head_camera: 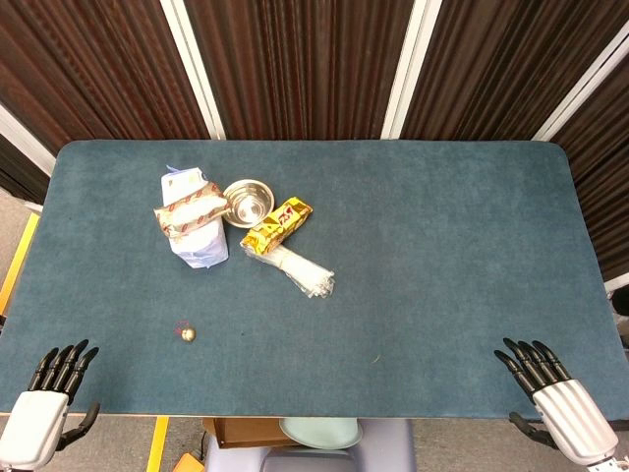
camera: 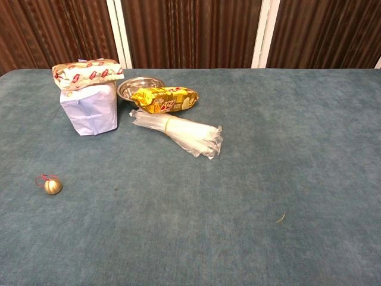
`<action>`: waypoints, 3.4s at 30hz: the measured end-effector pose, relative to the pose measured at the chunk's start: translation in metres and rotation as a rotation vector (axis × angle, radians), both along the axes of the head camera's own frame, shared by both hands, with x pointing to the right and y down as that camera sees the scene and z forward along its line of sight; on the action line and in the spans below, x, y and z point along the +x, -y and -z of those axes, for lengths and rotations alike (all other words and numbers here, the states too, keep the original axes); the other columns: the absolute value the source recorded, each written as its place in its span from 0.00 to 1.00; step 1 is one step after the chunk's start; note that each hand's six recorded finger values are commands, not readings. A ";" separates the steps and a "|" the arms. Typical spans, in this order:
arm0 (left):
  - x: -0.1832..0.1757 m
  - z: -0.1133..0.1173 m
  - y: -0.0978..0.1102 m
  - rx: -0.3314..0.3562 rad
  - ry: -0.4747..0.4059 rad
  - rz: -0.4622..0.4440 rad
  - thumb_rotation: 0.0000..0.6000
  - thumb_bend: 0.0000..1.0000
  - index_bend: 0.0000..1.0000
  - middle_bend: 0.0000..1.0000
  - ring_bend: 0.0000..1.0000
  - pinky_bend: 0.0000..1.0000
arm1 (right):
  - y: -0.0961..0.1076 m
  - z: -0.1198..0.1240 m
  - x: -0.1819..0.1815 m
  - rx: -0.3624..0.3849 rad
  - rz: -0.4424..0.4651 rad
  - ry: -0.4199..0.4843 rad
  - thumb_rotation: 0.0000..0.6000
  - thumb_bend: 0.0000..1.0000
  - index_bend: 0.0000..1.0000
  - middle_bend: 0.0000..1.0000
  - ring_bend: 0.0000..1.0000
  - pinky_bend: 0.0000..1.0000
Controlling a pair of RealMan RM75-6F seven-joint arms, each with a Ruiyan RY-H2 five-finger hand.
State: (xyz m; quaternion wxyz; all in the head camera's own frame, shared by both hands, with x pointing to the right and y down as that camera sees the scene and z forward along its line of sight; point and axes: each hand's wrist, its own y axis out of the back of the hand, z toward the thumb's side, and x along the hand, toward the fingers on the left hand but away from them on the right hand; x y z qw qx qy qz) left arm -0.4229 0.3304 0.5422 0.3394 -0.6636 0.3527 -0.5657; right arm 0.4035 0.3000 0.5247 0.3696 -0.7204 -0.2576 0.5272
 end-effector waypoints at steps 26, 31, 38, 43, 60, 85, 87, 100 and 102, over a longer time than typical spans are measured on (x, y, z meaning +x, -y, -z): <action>0.072 -0.123 0.055 0.090 -0.090 -0.066 1.00 0.43 0.44 1.00 1.00 1.00 | -0.005 -0.005 -0.007 -0.002 0.026 -0.016 1.00 0.36 0.00 0.00 0.00 0.00; 0.080 -0.135 0.058 0.101 -0.073 -0.077 1.00 0.43 0.46 1.00 1.00 1.00 | -0.006 -0.004 -0.007 -0.004 0.031 -0.014 1.00 0.35 0.00 0.00 0.00 0.00; 0.091 -0.146 0.062 0.105 -0.042 -0.107 1.00 0.43 0.47 1.00 1.00 1.00 | -0.006 -0.005 -0.007 -0.004 0.027 -0.014 1.00 0.36 0.00 0.00 0.00 0.00; 0.093 -0.150 0.063 0.101 -0.036 -0.112 1.00 0.43 0.49 1.00 1.00 1.00 | -0.006 -0.004 -0.007 -0.004 0.027 -0.013 1.00 0.36 0.00 0.00 0.00 0.00; 0.099 -0.172 0.068 0.061 -0.006 -0.113 1.00 0.43 0.51 1.00 1.00 1.00 | -0.003 -0.003 -0.005 0.001 0.016 -0.004 1.00 0.35 0.00 0.00 0.00 0.00; 0.094 -0.175 0.070 0.054 0.022 -0.115 1.00 0.43 0.56 1.00 1.00 1.00 | -0.003 -0.001 -0.004 0.003 0.013 0.001 1.00 0.36 0.00 0.00 0.00 0.00; 0.095 -0.175 0.070 0.054 0.022 -0.116 1.00 0.43 0.56 1.00 1.00 1.00 | -0.003 -0.001 -0.004 0.002 0.013 0.001 1.00 0.36 0.00 0.00 0.00 0.00; 0.095 -0.178 0.070 0.047 0.029 -0.116 1.00 0.43 0.63 1.00 1.00 1.00 | -0.003 -0.001 -0.004 0.004 0.012 0.001 1.00 0.35 0.00 0.00 0.00 0.00; 0.095 -0.178 0.070 0.046 0.030 -0.115 1.00 0.43 0.64 1.00 1.00 1.00 | -0.003 -0.001 -0.004 0.004 0.012 0.000 1.00 0.36 0.00 0.00 0.00 0.00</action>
